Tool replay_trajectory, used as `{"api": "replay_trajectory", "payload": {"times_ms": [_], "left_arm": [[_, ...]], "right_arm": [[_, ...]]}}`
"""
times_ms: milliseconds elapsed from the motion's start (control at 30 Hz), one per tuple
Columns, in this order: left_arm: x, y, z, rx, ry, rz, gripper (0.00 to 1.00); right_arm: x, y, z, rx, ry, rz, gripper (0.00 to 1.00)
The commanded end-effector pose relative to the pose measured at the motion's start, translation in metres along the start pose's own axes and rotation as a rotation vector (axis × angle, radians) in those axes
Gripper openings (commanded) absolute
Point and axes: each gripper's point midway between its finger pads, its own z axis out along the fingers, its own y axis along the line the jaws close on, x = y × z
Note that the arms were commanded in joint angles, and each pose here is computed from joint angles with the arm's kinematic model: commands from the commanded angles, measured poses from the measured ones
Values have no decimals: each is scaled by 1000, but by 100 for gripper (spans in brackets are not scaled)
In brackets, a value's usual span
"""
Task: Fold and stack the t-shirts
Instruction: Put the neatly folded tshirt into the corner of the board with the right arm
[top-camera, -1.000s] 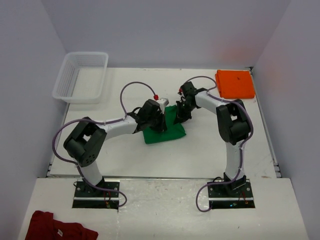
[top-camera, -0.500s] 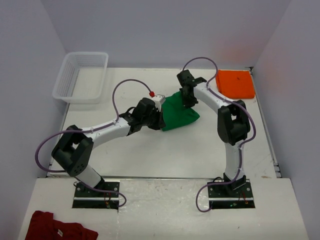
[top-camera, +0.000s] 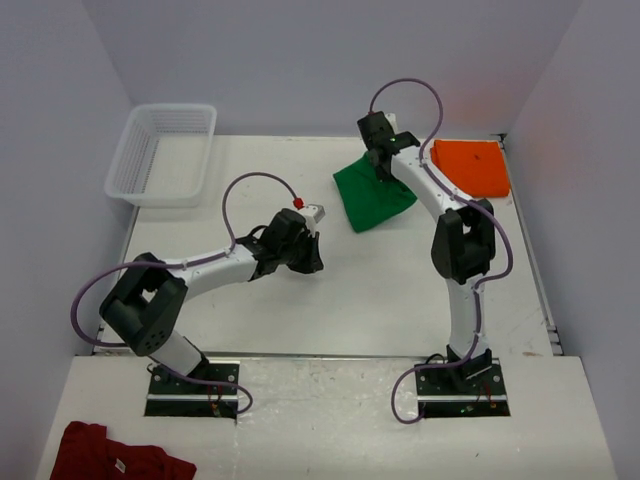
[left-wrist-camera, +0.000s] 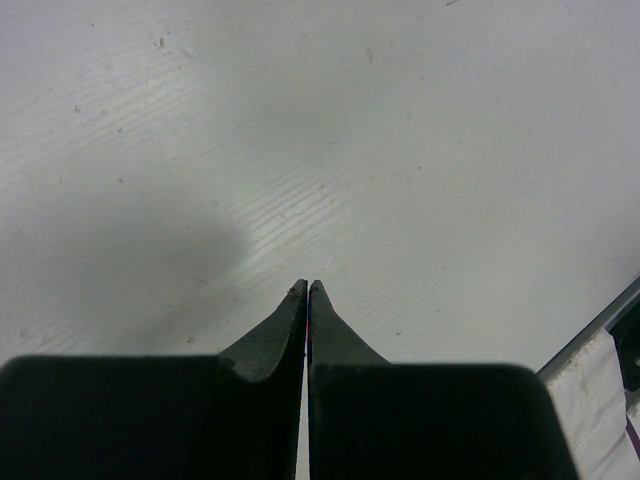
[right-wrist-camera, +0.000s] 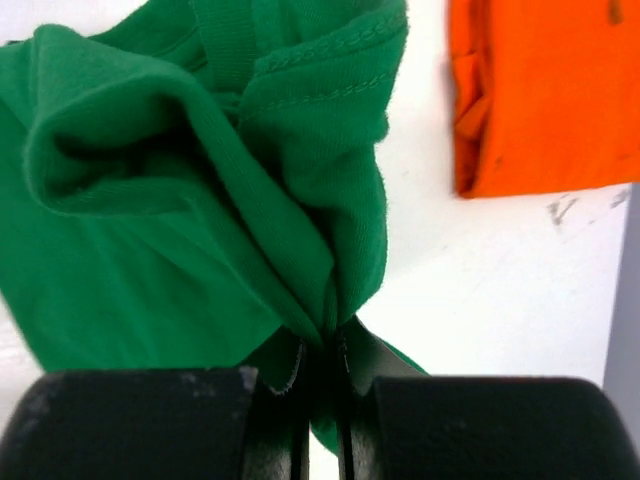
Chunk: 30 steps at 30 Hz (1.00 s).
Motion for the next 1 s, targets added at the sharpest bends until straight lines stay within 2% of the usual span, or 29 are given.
{"api": "replay_trajectory", "payload": {"times_ms": [0,333,533,967], "left_arm": [[-14,-15,-9,59,-60,7,0],[-8,-13,-2,63,-35,15,0],[-3,-12,3,68,-14,23,0],[3,-10,8,67,12,25,0]], "right_arm": [[-42,-51,-13,132,-102,44,0],[-78,-110,-21,258,-168,76,0],[-93,-124,-15,285,-195,57,0],[-87,-148,-19,329,-179,82,0]]}}
